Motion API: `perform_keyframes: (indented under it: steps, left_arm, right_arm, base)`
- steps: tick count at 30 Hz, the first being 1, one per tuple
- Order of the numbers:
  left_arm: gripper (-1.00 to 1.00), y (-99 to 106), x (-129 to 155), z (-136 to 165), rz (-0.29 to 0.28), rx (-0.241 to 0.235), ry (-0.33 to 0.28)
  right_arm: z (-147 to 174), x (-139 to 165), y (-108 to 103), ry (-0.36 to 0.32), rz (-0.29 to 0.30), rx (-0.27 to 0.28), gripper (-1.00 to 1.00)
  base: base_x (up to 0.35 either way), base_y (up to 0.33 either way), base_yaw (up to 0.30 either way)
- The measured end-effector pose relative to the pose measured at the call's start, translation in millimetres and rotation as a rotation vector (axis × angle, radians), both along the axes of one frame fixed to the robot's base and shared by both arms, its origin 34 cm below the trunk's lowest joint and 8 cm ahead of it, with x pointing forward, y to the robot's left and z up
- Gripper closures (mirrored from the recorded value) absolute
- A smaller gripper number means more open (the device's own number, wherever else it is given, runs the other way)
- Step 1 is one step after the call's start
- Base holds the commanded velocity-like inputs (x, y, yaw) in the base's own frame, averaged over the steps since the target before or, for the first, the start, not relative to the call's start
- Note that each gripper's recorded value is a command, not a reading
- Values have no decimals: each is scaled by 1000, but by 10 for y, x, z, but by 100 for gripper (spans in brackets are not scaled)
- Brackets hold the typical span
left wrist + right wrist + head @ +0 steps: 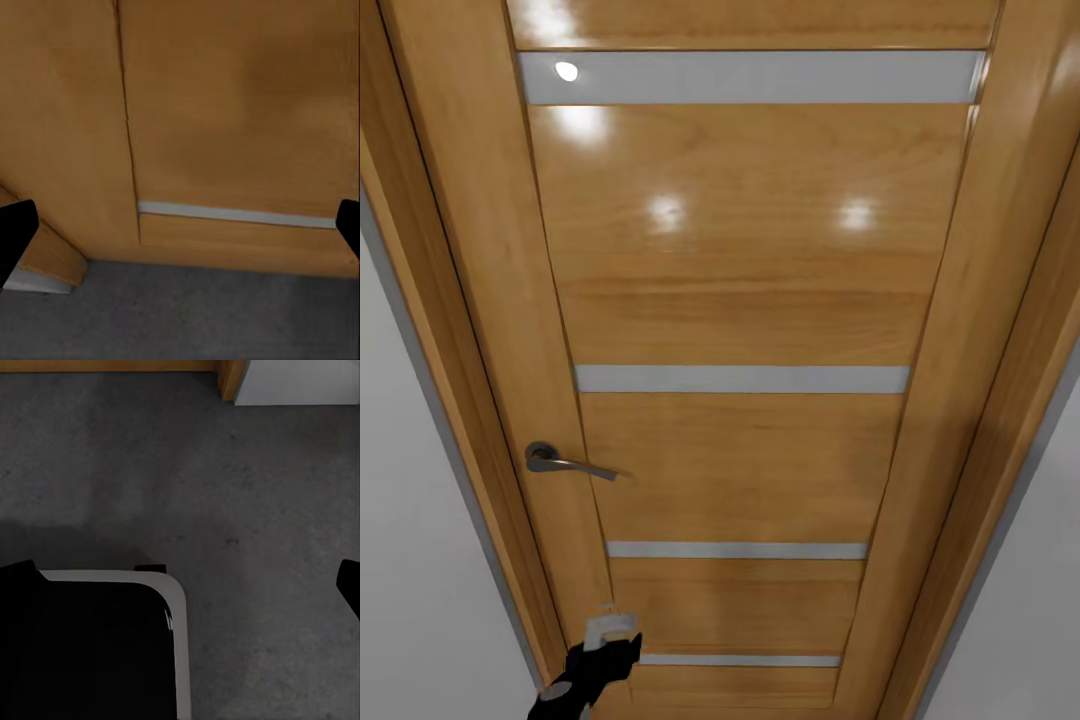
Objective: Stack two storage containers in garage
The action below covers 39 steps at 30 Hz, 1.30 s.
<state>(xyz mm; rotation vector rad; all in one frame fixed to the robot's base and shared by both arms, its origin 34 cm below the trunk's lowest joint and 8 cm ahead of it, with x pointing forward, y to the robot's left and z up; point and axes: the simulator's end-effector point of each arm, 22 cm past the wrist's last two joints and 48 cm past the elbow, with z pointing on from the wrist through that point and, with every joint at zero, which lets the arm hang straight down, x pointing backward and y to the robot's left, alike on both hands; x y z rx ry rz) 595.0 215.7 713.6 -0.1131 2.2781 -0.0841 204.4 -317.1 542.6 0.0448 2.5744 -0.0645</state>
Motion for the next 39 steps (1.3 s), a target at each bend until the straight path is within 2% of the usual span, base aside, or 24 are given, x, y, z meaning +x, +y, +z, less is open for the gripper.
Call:
perform_keyframes:
  steps: [7,11,14,20,24,28,31,35,39]
  left_arm:
    - [-100,-60,417,338,-6,-9,-30]
    - [-100,-97,726,633,-9,-15,-81]
    - [-100,-149,839,710,-16,-20,-88]
    - [-100,-249,1164,1111,-22,-36,-159]
    - [-100,-269,1323,1214,-26,-37,-165]
    - [-100,-333,1531,1353,-12,-93,-167]
    - [-100,-373,1674,1494,-11,-113,-178]
    - [-100,-426,1802,1602,-18,-121,-178]
    - [-100,-480,1895,1621,-29,-122,-153]
  right_arm:
    - [6,43,1,-8,1,0,-100]
    - [12,74,3,-15,2,0,-100]
    - [11,76,4,-15,3,0,-100]
    - [12,82,7,-16,5,1,-100]
    - [12,84,16,-16,11,2,-100]
    - [12,84,21,-16,13,3,-100]
    - [12,85,22,-16,13,4,-100]
    - [12,85,23,-16,14,4,-100]
    - [11,84,23,-15,14,4,-100]
  base:
    - [0,0,0]
    - [0,0,0]
    - [0,0,0]
    - [0,0,0]
    - [0,0,0]
    - [0,0,0]
    - [0,0,0]
    - [0,0,0]
    - [0,0,0]
